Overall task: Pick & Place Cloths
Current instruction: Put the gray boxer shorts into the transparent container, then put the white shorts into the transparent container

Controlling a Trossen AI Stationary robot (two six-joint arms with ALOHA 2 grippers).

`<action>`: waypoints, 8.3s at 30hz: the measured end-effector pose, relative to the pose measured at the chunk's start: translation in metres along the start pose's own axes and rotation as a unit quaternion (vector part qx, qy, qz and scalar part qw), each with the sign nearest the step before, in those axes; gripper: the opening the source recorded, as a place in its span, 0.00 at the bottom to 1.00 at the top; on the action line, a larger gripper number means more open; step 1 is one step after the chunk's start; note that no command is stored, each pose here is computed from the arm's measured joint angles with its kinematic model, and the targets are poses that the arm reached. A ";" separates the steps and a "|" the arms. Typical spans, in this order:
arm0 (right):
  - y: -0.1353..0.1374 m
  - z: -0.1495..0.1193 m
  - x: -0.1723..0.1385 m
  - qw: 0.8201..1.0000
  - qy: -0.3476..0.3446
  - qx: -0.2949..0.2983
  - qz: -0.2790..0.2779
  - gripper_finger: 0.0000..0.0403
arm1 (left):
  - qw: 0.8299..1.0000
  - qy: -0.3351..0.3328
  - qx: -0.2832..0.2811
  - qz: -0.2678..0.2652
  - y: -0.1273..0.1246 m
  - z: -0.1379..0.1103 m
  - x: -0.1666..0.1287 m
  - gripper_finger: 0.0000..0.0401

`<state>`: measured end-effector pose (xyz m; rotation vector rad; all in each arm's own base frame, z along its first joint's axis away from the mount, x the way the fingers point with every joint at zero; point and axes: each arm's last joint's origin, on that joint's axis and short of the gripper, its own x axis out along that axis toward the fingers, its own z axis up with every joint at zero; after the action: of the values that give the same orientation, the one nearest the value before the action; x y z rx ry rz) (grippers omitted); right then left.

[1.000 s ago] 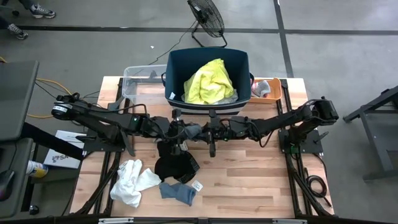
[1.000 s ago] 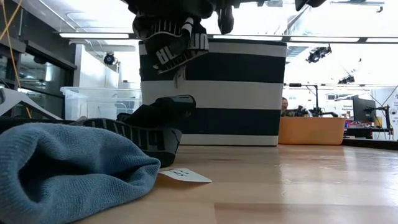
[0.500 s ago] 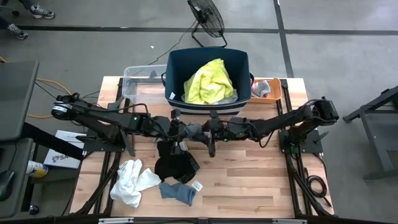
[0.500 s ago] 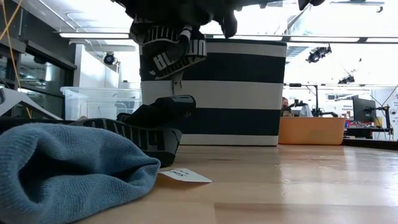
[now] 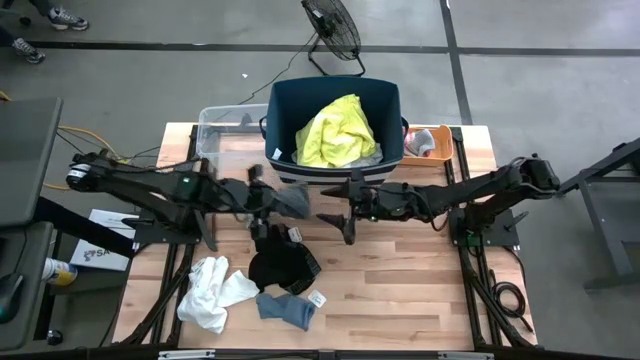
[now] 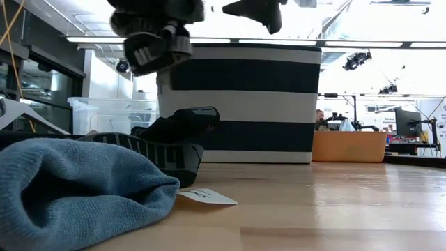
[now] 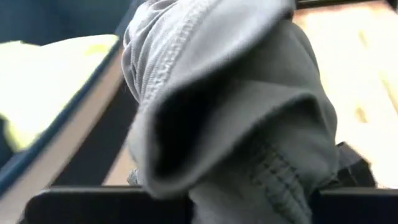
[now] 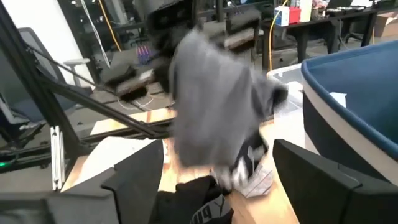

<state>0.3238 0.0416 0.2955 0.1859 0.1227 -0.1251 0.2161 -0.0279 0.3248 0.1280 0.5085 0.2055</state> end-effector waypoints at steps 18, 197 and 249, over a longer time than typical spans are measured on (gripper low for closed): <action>-0.001 -0.003 0.000 1.000 0.013 -0.003 -0.002 0.72 | 0.936 -0.010 -0.057 0.347 0.045 -0.022 -0.071 0.11; -0.012 -0.014 0.001 0.996 0.073 0.048 -0.033 0.72 | 0.905 0.296 -0.266 0.147 0.164 -0.009 -0.099 0.63; 0.022 -0.029 -0.011 0.992 0.123 0.021 0.011 0.72 | 0.894 0.404 0.011 -0.195 -0.047 0.004 -0.112 0.63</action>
<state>0.3128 0.0703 0.2722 0.2437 0.3642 -0.0814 0.1305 -0.0988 0.3727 -0.0491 1.3543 -0.1612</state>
